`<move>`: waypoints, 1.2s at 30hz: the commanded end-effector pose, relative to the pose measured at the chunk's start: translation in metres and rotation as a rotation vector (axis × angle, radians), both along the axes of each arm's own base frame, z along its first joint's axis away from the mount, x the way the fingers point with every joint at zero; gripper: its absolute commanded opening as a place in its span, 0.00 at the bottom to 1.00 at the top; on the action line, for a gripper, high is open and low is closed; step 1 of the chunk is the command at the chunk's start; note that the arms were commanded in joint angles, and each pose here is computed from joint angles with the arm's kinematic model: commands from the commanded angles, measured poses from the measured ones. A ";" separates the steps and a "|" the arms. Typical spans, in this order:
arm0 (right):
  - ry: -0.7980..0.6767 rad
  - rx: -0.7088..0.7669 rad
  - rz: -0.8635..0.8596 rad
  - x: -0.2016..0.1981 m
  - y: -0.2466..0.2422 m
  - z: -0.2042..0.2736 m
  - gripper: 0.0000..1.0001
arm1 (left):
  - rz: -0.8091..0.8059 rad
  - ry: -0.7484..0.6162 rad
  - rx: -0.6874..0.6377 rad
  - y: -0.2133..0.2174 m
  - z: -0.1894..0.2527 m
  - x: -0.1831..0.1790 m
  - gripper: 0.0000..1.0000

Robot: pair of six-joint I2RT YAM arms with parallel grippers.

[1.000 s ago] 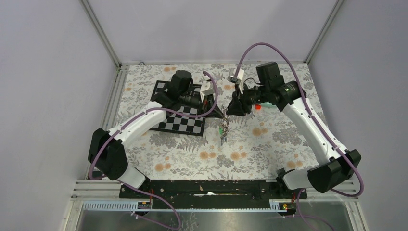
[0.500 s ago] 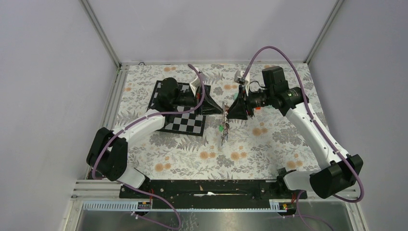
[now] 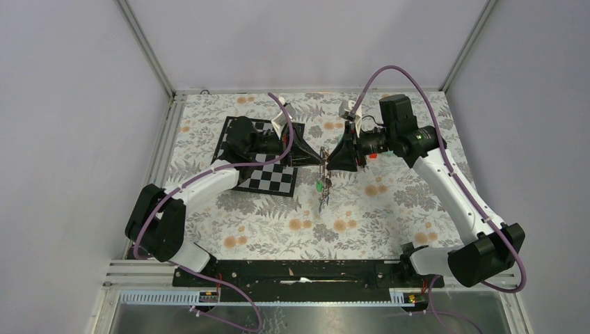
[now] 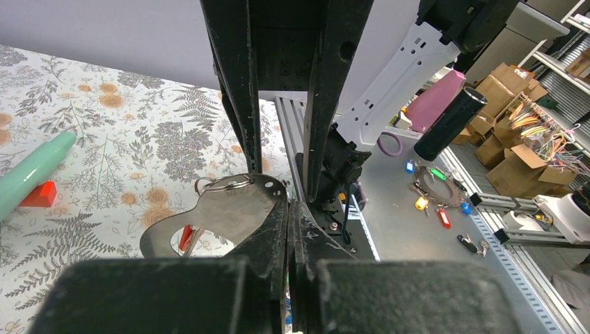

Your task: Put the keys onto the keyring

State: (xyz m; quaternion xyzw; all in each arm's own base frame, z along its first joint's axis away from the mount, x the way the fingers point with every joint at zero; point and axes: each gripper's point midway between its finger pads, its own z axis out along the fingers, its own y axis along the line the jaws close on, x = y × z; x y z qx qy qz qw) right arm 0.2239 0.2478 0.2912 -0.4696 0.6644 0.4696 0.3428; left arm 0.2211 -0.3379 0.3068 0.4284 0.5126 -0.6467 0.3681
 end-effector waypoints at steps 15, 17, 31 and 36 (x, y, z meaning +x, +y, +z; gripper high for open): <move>-0.024 0.075 0.044 -0.001 0.006 0.024 0.21 | -0.005 -0.089 -0.060 0.004 0.023 -0.006 0.00; -0.020 0.076 0.046 -0.001 0.007 0.024 0.17 | -0.005 -0.087 -0.059 0.004 0.022 -0.005 0.00; -0.109 -0.051 -0.018 0.007 -0.004 0.020 0.00 | -0.002 -0.148 0.049 0.000 0.011 0.008 0.19; -0.138 -0.199 -0.062 0.013 -0.009 0.008 0.00 | 0.011 -0.289 0.134 -0.001 0.007 0.024 0.38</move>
